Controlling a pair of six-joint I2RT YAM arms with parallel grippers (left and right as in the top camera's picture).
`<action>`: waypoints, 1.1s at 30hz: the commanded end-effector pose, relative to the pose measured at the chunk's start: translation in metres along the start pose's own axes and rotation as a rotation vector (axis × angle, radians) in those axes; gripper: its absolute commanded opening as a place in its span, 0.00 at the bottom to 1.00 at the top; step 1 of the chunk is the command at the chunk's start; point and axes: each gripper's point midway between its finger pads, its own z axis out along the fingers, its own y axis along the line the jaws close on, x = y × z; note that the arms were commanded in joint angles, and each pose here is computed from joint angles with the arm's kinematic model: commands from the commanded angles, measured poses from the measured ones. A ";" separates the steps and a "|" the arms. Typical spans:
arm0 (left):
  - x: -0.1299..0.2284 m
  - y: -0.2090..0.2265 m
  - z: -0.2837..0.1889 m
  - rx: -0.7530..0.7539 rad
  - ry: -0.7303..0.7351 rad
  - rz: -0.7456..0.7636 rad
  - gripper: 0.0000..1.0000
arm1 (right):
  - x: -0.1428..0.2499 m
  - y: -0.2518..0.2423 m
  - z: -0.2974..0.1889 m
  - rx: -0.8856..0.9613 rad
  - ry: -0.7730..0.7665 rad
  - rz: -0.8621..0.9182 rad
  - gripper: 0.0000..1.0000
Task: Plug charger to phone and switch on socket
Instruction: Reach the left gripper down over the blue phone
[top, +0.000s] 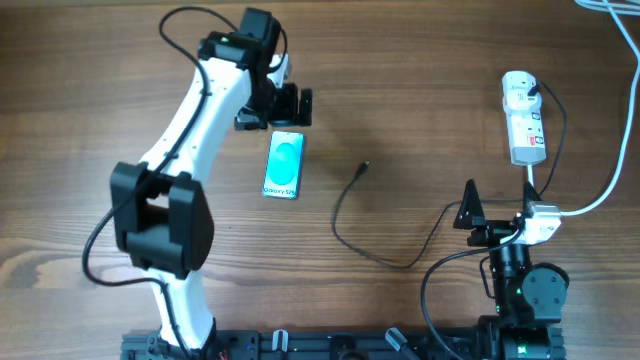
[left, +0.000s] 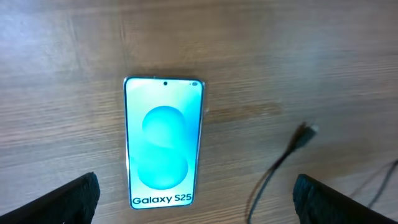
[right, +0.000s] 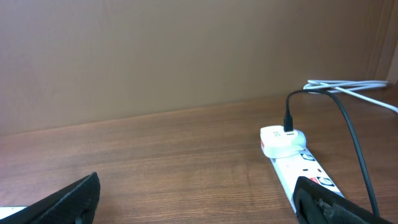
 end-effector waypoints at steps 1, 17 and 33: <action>0.015 0.007 0.023 -0.092 0.050 -0.054 1.00 | -0.002 0.001 0.000 0.000 -0.008 -0.015 1.00; 0.041 0.033 0.087 -0.151 0.056 -0.081 1.00 | -0.002 0.001 0.000 0.000 -0.008 -0.015 1.00; 0.046 0.037 0.097 -0.156 0.061 -0.045 0.96 | -0.002 0.001 0.000 0.000 -0.008 -0.015 1.00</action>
